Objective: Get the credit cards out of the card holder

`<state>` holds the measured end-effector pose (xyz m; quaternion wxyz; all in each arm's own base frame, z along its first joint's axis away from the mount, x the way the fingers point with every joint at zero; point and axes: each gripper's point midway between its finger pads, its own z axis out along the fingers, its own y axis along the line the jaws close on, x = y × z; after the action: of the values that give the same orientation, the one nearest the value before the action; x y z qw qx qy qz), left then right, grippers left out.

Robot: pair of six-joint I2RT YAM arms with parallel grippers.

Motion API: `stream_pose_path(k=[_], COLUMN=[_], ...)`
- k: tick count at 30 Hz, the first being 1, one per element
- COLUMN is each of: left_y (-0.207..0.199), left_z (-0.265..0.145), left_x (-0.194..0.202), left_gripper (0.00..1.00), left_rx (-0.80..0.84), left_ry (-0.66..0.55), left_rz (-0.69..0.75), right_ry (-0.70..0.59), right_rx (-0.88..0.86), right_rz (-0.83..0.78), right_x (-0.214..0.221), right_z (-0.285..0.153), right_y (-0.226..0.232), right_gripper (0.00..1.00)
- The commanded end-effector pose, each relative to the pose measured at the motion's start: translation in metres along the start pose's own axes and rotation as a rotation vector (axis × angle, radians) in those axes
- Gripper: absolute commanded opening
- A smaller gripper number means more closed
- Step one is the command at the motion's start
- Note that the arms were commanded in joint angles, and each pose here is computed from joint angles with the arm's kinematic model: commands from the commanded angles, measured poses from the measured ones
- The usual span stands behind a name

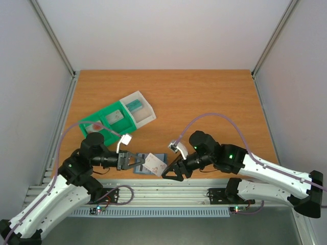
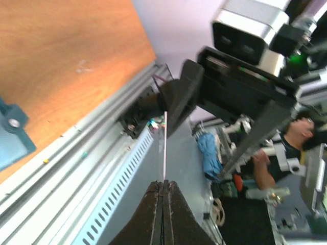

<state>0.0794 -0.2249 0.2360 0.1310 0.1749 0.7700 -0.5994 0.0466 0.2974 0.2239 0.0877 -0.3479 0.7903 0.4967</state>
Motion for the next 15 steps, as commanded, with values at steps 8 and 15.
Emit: stream_pose_path(k=[8,15], left_y=[0.042,0.081], left_z=[-0.025,-0.071], left_x=[-0.057,-0.091], left_gripper=[0.00,0.00], left_rx=[-0.352,-0.690], left_ry=[-0.318,-0.559], left_rz=[-0.013,-0.061], right_ry=[-0.239,-0.288], right_rx=[0.196,0.216], right_rz=[0.034,0.066], right_x=[-0.017,-0.014], right_z=[-0.037,-0.047], right_y=[-0.023,-0.028], right_gripper=[0.98,0.98])
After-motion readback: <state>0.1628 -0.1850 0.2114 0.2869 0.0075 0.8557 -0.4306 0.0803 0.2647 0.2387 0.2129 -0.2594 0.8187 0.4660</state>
